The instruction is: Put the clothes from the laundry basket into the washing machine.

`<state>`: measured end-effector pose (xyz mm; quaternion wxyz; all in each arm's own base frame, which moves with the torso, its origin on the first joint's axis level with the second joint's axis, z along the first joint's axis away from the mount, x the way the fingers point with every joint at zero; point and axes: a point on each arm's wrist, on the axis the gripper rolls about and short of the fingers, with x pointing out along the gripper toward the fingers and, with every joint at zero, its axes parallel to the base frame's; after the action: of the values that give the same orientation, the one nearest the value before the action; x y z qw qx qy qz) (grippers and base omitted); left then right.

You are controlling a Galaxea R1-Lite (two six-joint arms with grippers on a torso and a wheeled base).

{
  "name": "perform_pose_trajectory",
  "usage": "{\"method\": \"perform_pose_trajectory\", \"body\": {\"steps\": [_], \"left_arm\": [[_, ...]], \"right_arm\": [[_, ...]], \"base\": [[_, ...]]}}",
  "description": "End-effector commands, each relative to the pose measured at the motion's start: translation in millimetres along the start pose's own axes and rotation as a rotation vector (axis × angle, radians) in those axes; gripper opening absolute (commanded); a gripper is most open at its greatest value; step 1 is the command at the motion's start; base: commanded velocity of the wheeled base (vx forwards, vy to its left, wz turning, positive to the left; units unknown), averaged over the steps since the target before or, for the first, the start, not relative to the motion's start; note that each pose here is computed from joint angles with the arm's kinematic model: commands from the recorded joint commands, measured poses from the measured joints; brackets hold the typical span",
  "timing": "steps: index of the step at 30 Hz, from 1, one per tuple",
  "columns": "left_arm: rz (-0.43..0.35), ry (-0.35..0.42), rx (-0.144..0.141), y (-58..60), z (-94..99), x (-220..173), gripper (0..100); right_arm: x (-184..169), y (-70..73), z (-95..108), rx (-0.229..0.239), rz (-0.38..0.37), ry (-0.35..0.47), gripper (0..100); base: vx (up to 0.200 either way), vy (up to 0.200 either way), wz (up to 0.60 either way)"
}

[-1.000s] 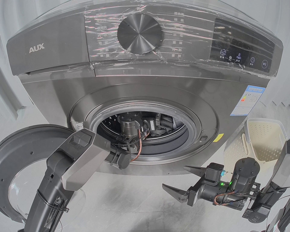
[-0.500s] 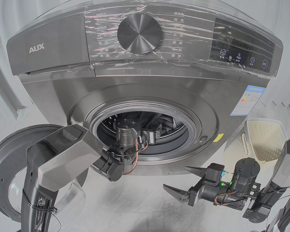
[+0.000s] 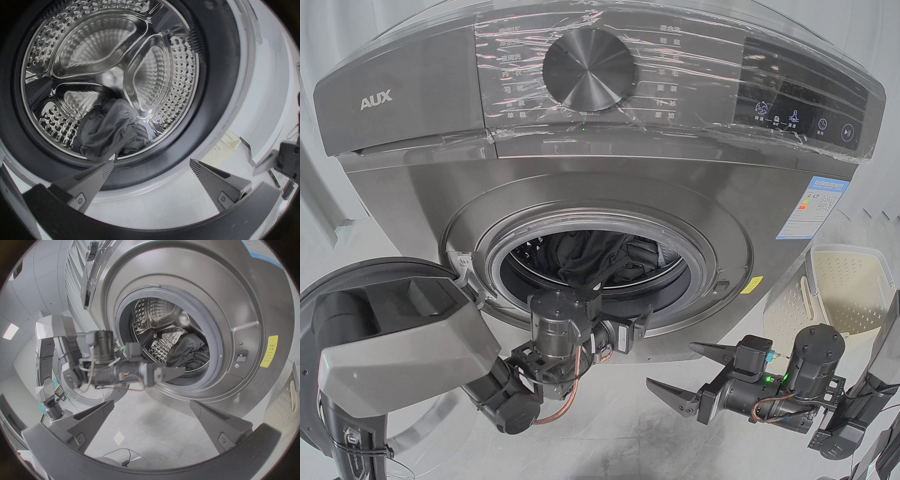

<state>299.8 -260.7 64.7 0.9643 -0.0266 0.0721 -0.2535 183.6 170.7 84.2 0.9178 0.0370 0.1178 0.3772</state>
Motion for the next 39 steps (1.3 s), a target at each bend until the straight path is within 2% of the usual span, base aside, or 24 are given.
{"method": "perform_pose_trajectory", "body": {"steps": [1,3,10,15,18,21,28,29,31,32,35,39], "left_arm": [[-0.059,-0.002,-0.001,-14.4,7.2,-39,100],[-0.069,0.004,-0.003,-14.9,5.4,-51,100],[-0.077,-0.026,-0.006,-4.7,-0.8,-89,100],[-0.13,-0.02,-0.008,-11.6,3.7,-121,100],[-0.167,-0.046,-0.013,-18.5,12.9,-135,100],[-0.181,-0.068,-0.019,-20.4,19.8,-142,100],[-0.178,-0.128,-0.038,-9.8,38.8,-174,100],[-0.172,-0.152,-0.042,-4.9,44.9,-183,100],[-0.171,-0.162,-0.04,-3.0,47.0,-188,100],[-0.157,-0.183,-0.041,3.4,51.4,-198,100],[-0.137,-0.191,-0.04,12.3,52.5,-210,100],[-0.116,-0.203,-0.029,19.8,53.3,-222,100]], "right_arm": [[-12,-2.6,10,-0.001,-0.012,-0.04,100],[-15,-2.0,12,-0.001,-0.011,-0.049,100],[-31,-2.8,16,-0.001,-0.02,-0.069,100],[-40,-3.4,19,0.001,-0.028,-0.086,100],[-48,-4.4,21,0.0,-0.037,-0.098,100],[-55,-5.7,23,0.001,-0.049,-0.114,100],[-82,-9.0,29,-0.003,-0.081,-0.168,100],[-88,-10.8,31,-0.004,-0.096,-0.186,100],[-91,-12.1,32,-0.004,-0.105,-0.195,100],[-98,-15.5,34,0.0,-0.133,-0.216,100],[-105,-19.0,38,-0.001,-0.164,-0.241,100],[-116,-19.8,40,-0.006,-0.188,-0.251,100]], "base": [[0.0,0.0,0.0],[0.0,0.0,0.0],[0.0,0.0,0.0],[0.0,0.0,0.0],[0.0,0.0,0.0],[0.0,0.0,0.0],[0.0,0.0,0.0],[0.0,0.0,0.0],[0.0,0.0,0.0],[0.0,0.0,0.0],[0.0,0.0,0.0],[-0.1,0.0,0.0]]}}
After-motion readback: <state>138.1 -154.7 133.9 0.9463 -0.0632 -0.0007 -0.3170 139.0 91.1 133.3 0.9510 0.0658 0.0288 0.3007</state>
